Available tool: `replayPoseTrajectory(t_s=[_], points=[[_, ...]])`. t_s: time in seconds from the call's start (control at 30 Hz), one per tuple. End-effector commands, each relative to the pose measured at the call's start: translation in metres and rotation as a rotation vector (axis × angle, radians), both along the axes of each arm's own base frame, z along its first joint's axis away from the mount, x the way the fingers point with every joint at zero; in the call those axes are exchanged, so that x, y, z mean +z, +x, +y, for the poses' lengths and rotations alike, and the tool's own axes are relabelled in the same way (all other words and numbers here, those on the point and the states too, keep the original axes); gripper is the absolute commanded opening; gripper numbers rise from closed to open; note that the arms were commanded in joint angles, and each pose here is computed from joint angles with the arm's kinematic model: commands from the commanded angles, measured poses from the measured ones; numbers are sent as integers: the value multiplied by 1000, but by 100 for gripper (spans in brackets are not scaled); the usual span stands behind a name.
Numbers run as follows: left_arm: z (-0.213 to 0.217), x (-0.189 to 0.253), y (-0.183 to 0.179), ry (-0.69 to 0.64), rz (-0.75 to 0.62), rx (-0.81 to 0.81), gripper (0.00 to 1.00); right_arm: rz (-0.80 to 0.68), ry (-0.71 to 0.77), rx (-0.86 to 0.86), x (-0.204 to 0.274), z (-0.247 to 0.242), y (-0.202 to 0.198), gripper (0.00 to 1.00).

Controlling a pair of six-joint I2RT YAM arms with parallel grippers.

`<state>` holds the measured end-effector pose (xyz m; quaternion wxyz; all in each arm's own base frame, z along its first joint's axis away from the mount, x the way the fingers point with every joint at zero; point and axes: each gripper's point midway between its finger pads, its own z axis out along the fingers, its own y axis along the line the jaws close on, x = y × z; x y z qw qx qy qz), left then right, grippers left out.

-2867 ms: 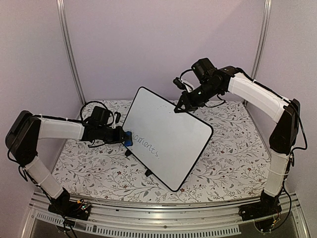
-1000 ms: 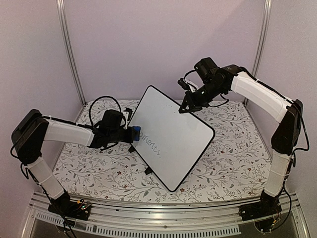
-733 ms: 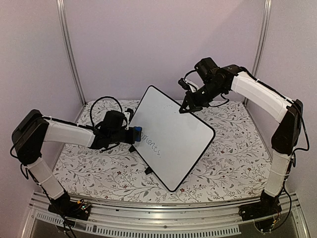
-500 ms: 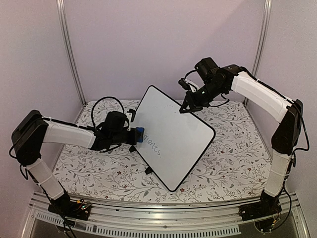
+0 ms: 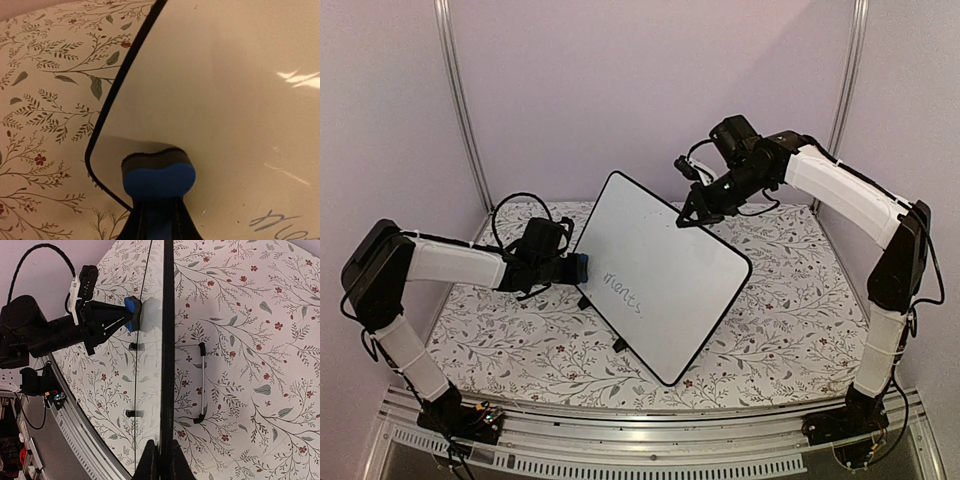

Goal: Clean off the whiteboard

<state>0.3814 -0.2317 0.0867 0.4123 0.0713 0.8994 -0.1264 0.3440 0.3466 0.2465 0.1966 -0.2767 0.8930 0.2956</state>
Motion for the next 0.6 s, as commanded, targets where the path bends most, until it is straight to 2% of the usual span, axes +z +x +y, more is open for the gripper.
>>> replayPoseTrajectory(t_s=[0.0,0.2,0.4,0.57], points=[[32,-9,13,45,32,55,0,-44,-54,134,-17,12,-15,0],[16,-6,18,5,24,-21,0,-44,-56,133,-17,12,-15,0],[-19,-2,-8,-53,-24,-148,0,-44,-57,131,-17,11,-15,0],[-28,-5,-19,-75,-45,-162,0,-42,-57,132,-17,12,-15,0]])
